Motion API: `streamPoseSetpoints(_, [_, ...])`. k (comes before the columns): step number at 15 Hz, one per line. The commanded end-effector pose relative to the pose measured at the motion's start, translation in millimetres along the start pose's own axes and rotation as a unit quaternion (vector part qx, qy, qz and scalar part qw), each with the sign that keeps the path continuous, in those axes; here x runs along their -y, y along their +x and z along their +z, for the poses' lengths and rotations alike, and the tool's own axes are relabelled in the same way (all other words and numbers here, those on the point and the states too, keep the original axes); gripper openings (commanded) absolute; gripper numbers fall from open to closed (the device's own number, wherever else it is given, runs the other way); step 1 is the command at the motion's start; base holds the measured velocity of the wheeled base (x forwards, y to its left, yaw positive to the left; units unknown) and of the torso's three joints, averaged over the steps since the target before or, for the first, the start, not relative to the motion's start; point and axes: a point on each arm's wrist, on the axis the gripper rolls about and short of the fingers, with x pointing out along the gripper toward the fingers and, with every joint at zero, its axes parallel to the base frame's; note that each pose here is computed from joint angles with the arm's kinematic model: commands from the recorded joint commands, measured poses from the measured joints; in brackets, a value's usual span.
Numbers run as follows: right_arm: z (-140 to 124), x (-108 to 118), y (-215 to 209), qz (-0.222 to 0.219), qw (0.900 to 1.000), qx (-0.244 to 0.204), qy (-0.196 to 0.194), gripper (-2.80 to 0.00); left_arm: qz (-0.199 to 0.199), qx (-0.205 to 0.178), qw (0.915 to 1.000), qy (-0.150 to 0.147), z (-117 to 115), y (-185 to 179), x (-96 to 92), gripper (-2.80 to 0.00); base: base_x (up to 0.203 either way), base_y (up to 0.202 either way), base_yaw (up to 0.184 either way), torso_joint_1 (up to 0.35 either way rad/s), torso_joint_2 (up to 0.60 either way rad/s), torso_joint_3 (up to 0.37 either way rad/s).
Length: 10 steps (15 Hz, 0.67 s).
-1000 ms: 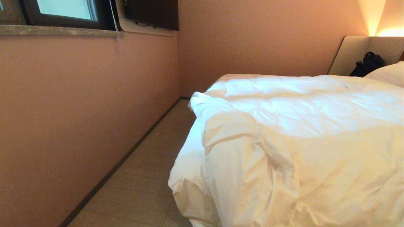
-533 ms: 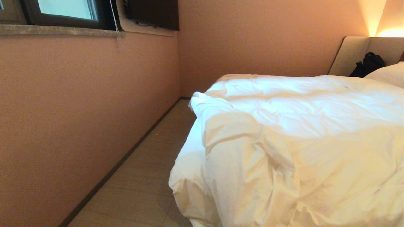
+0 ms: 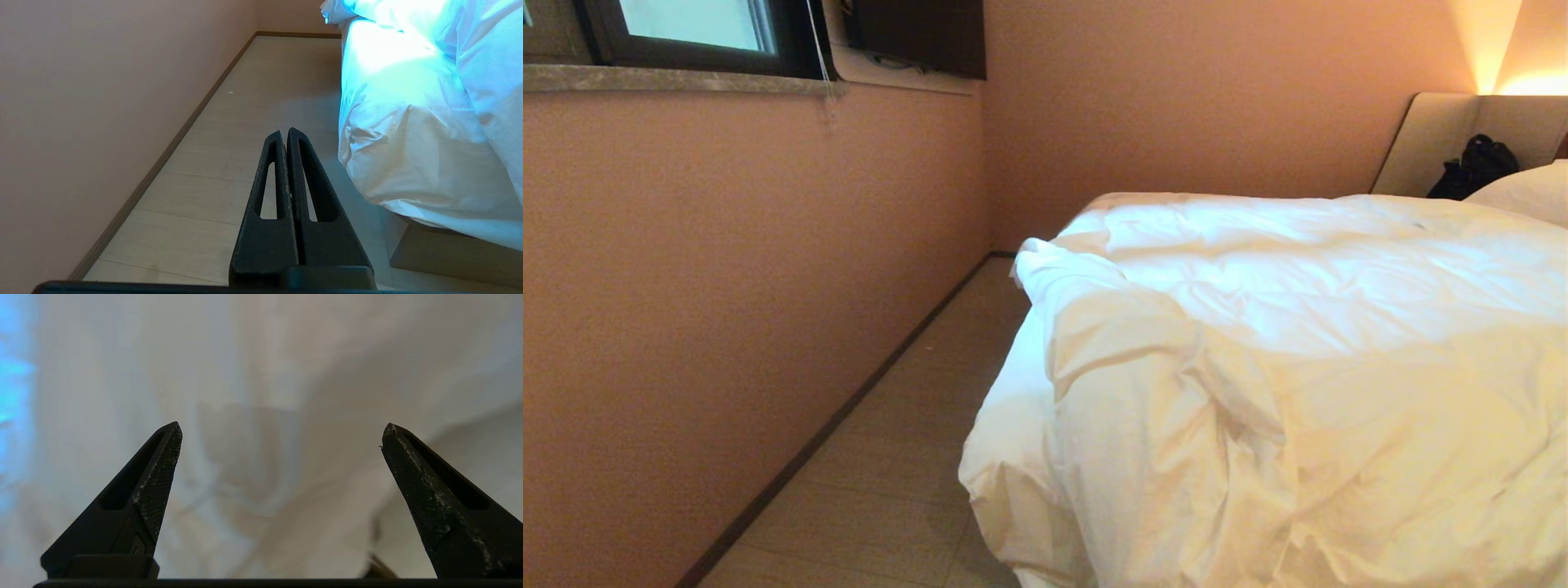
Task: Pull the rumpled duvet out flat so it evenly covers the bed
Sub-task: Flatten the corners of the folded blanket
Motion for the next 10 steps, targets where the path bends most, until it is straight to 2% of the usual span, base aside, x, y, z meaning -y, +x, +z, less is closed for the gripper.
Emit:
streamPoseSetpoints(1, [1, -1, 7, 0.195, 0.980, -0.024, 0.009, 0.00, 0.000, 0.000, 1.0000, 0.000, 0, 0, 0.0, -2.80, 0.000, 0.000, 0.000, 0.000, 0.00, 0.000])
streamPoseSetpoints(10, [4, 25, 29, 0.176, 0.983, -0.037, 0.032, 0.00, 0.000, 0.000, 1.0000, 0.000, 0, 0, 0.0, -2.80, 0.000, 0.000, 0.000, 0.000, 0.00, 0.000])
